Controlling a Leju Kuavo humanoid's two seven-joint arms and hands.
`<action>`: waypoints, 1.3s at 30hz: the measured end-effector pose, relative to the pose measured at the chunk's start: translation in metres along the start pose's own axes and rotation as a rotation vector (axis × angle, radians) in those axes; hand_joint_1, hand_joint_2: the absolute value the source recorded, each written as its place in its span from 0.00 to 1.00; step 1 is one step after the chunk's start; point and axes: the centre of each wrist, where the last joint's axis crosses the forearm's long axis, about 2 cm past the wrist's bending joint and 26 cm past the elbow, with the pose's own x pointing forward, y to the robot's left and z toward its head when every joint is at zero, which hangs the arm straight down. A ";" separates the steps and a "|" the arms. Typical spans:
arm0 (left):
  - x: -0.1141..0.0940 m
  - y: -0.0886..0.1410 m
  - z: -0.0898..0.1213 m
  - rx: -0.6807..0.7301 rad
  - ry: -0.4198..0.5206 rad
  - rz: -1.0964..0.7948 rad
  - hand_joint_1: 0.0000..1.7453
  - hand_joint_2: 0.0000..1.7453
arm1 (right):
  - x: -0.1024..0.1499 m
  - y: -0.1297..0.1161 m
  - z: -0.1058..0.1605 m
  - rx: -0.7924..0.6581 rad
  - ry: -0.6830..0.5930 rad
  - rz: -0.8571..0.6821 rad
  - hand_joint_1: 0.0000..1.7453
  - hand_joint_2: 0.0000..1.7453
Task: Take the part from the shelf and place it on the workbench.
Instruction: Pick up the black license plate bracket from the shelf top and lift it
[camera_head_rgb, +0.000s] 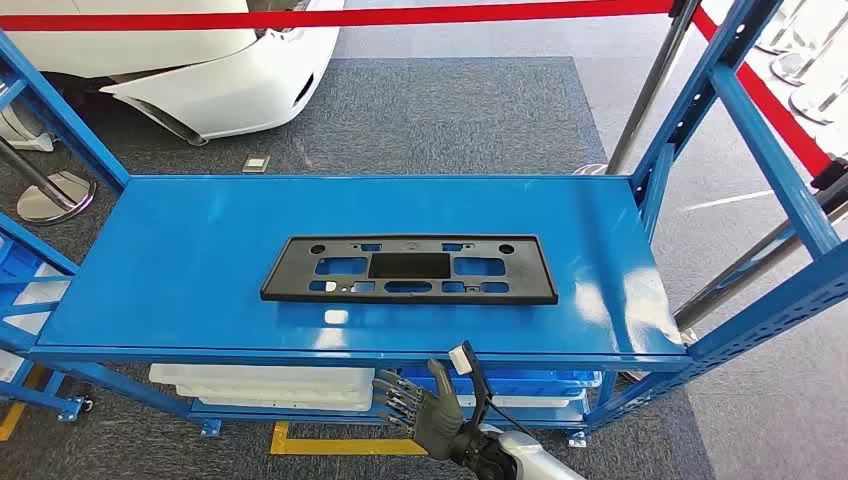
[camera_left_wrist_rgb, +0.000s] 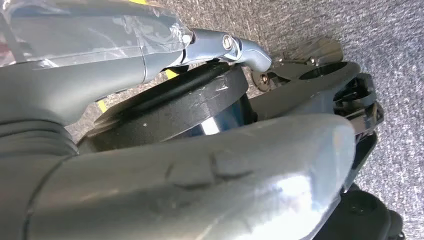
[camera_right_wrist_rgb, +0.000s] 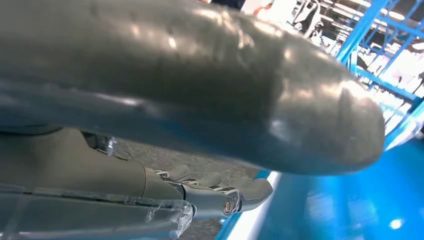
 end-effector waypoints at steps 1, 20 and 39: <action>0.000 0.000 0.000 0.001 -0.002 0.000 0.00 0.00 | 0.001 0.000 -0.001 0.003 0.000 0.005 0.00 0.00; -0.001 -0.001 0.000 -0.005 -0.014 -0.006 0.00 0.00 | 0.005 0.009 -0.005 0.248 -0.054 -0.141 0.00 0.00; -0.002 -0.001 0.000 -0.004 -0.030 0.006 0.00 0.00 | 0.020 0.022 -0.021 0.280 -0.110 -0.157 0.00 0.00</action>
